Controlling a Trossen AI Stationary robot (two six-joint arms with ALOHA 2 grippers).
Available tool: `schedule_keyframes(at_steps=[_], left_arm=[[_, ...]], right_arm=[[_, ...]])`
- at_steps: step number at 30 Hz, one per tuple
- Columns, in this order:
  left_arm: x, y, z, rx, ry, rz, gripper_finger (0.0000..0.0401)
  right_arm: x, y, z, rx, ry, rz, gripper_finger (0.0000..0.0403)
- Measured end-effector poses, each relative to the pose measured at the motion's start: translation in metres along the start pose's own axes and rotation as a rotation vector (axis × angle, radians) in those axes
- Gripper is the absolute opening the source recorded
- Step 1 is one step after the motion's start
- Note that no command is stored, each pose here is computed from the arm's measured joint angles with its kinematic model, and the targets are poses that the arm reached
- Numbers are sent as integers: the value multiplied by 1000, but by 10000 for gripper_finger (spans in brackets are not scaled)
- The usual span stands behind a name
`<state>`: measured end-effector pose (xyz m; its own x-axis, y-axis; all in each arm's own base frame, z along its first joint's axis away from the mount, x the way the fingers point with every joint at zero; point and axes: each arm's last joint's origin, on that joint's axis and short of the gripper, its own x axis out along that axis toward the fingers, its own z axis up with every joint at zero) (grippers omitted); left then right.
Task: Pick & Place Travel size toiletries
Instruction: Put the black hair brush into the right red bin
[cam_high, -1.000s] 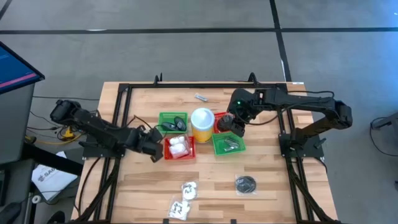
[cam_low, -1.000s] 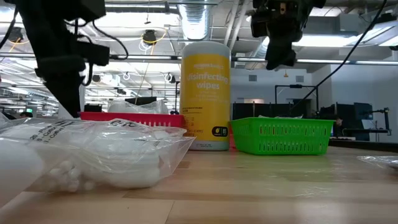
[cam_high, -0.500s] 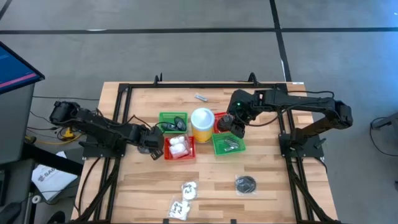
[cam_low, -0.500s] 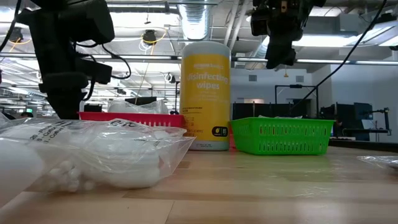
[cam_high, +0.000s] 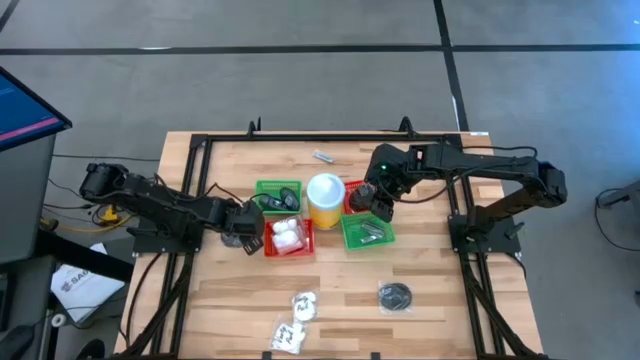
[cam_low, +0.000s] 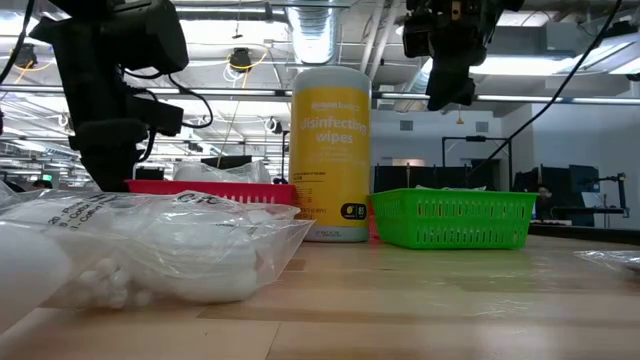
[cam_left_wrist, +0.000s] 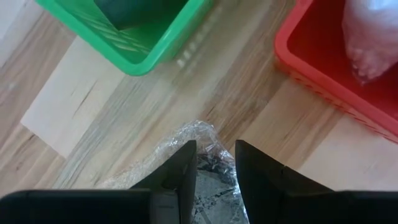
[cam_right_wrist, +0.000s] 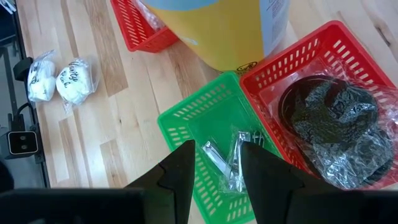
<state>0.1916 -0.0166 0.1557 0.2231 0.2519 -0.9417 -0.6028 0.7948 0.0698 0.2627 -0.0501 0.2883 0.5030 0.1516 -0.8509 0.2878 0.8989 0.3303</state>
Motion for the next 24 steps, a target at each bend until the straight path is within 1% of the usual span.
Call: schedule_keyframes(at_steps=[6,13,16,21,24], left_arm=[[0,0,0,25,-1,-1,102],[0,-1,1,22,-7,-9,105],[0,-1,1,21,-8,-12,124],[0,0,2,12,-36,16,177],[1,0,2,16,-46,19,197]], right_arm=[[0,0,0,0,0,0,121],[0,0,0,0,-1,0,121],[0,0,0,3,0,0,121],[1,2,0,-3,2,3,121],[1,4,-1,-9,4,6,121]])
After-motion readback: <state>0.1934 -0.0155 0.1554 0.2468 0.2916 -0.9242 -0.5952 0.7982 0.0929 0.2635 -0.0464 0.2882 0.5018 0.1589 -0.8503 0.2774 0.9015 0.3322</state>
